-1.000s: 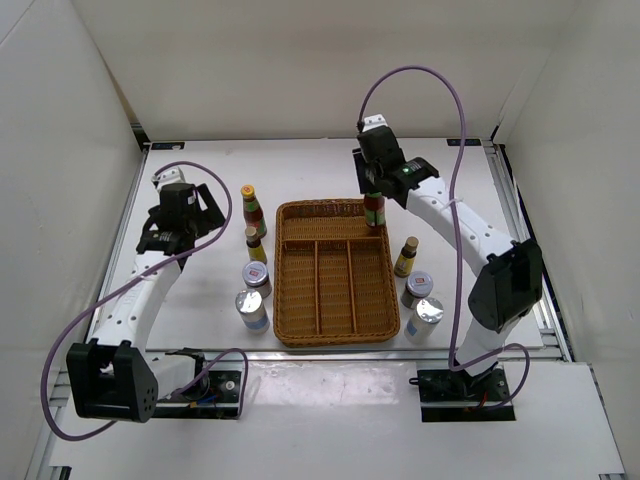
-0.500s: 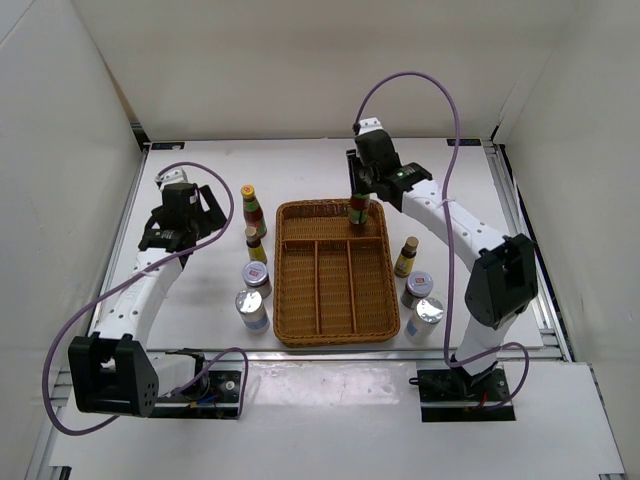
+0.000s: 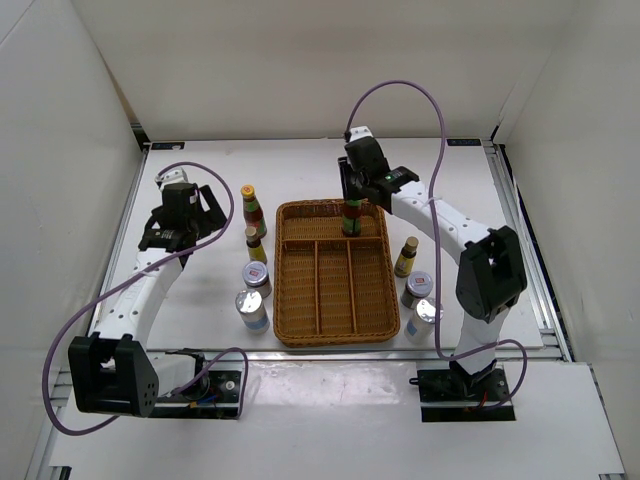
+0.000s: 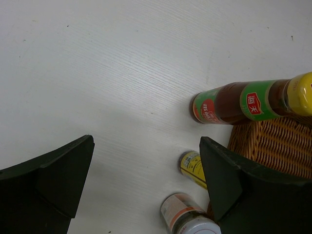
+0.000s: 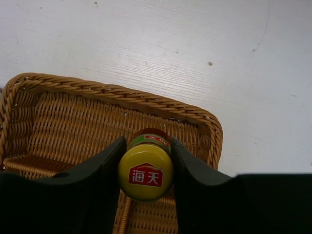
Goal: Organize the condiment bottles
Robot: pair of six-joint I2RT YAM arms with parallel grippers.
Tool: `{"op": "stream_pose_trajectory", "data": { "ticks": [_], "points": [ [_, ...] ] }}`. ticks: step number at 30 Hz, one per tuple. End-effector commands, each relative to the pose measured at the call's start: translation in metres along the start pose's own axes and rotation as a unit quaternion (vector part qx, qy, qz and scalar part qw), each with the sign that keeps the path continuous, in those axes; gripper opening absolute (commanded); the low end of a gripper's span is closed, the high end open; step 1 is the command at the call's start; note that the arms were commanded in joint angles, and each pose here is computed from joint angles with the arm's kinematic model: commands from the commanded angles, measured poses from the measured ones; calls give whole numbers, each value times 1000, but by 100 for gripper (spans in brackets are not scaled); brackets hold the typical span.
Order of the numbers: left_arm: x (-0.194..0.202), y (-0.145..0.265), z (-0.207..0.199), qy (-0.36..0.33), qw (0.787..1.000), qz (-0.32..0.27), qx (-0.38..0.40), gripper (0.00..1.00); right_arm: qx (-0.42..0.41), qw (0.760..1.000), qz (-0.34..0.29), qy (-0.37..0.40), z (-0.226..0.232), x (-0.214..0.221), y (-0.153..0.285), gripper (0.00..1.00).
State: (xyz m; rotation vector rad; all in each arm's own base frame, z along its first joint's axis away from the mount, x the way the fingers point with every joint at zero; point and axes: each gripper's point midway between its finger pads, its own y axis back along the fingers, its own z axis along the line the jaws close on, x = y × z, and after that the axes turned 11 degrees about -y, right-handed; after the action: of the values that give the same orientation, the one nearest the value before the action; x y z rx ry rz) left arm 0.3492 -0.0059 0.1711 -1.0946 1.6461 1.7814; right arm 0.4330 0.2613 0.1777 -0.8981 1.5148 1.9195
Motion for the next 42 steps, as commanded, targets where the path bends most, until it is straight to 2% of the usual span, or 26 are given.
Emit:
{"op": "stream_pose_trajectory", "data": {
  "ticks": [1, 3, 9, 10, 14, 19, 23, 32, 38, 42],
  "points": [
    [-18, 4, -6, 4, 1000, -19, 16, 100, -4, 999, -40, -22, 6, -20, -2, 47],
    [-17, 4, -6, 4, 1000, -19, 16, 100, 5, 999, -34, -25, 2, -14, -3, 65],
    [-24, 12, -16, 6, 999, -26, 46, 100, 26, 997, -66, -32, -8, -37, 23, 91],
    [-29, 14, -22, 7, 998, -29, 61, 100, 21, 996, -78, -31, -7, -48, 32, 100],
    [-61, 27, -52, 1, 990, -49, 131, 100, 8, 993, -110, -31, -2, -74, 53, 100],
    [-97, 24, -88, -12, 988, -69, 141, 100, -8, 992, -123, -24, 1, -91, 80, 100],
    [-81, -7, -114, -42, 989, -18, 138, 100, -15, 994, -107, -7, -2, -86, 86, 100],
    [-67, -16, -131, -59, 988, 0, 140, 100, -16, 997, -75, 0, -17, -57, 105, 100],
    [-59, -27, -128, -67, 990, 10, 126, 100, -19, 998, -54, -3, -20, -38, 101, 100],
    [-51, -36, -127, -70, 990, 22, 118, 89, -16, 999, -45, -6, -21, -32, 99, 100]
  ]
}}
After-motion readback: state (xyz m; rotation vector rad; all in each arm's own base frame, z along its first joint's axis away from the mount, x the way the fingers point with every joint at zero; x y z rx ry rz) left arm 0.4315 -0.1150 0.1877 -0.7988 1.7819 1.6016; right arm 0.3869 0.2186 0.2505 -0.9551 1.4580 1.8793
